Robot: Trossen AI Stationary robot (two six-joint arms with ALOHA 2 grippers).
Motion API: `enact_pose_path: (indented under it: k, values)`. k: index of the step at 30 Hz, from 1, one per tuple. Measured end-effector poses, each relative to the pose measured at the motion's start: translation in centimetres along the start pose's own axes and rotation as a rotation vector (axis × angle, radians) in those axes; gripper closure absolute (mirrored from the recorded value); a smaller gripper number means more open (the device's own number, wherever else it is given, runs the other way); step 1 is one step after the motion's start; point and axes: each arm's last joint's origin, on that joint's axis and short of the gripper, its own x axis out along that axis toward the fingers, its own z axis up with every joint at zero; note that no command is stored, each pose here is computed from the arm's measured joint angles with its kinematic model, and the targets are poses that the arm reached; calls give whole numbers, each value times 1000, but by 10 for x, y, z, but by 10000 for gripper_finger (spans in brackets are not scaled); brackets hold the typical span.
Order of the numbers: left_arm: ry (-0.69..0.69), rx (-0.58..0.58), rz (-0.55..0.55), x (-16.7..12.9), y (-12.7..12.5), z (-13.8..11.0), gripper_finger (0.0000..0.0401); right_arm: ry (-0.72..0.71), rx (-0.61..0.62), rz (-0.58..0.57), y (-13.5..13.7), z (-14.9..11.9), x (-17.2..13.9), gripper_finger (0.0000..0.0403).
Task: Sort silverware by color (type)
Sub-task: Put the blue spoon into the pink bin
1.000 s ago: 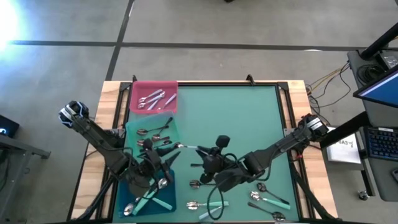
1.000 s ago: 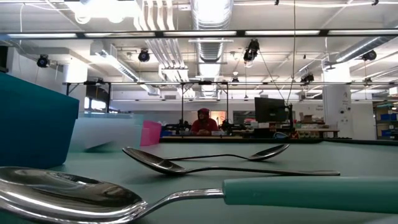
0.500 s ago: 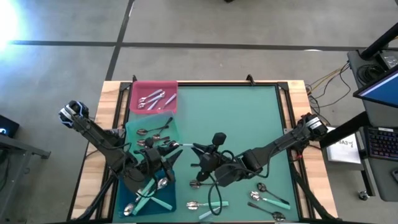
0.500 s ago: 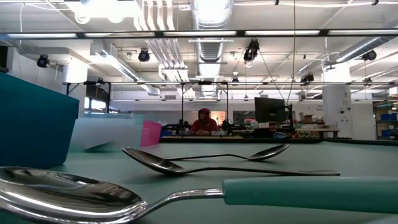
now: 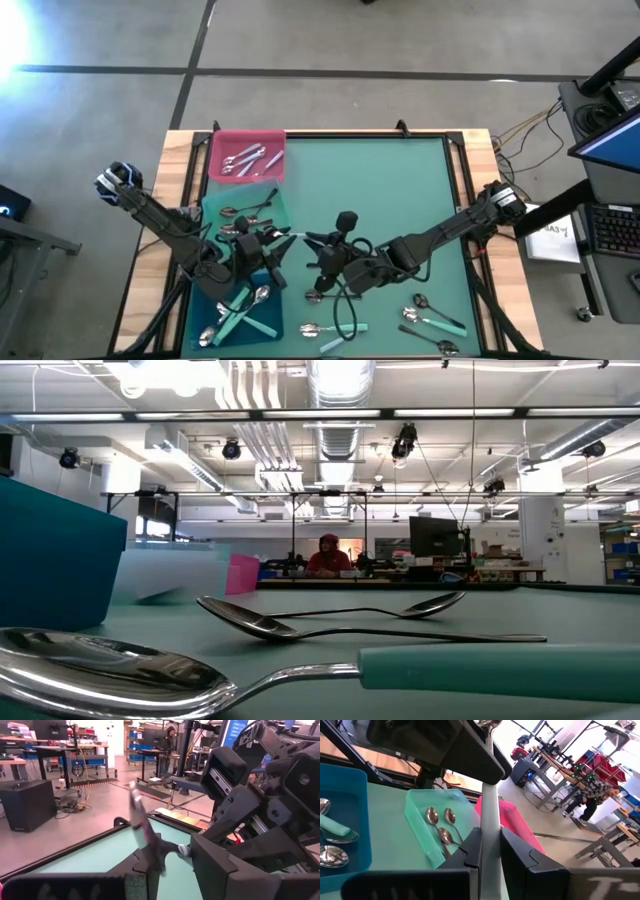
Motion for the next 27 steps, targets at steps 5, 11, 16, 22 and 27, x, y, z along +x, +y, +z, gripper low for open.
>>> enact_pose_path:
  k: [5, 11, 16, 22, 27]
  values:
    - [0, 21, 1, 0, 0, 0, 319, -2, -11, -1, 0, 0, 0, 370]
    - [14, 59, -67, 0, -1, 2, 384, -3, -17, 8, 0, 0, 0, 371]
    - [21, 96, -105, 1, -1, 4, 391, -8, -13, 19, 1, 1, -1, 392]
    - [19, 124, -111, 1, 0, 5, 395, 1, -23, 21, 2, -1, -1, 396]
    - [13, 187, -93, 5, 7, 13, 395, 21, -70, 21, 0, -3, -2, 393]
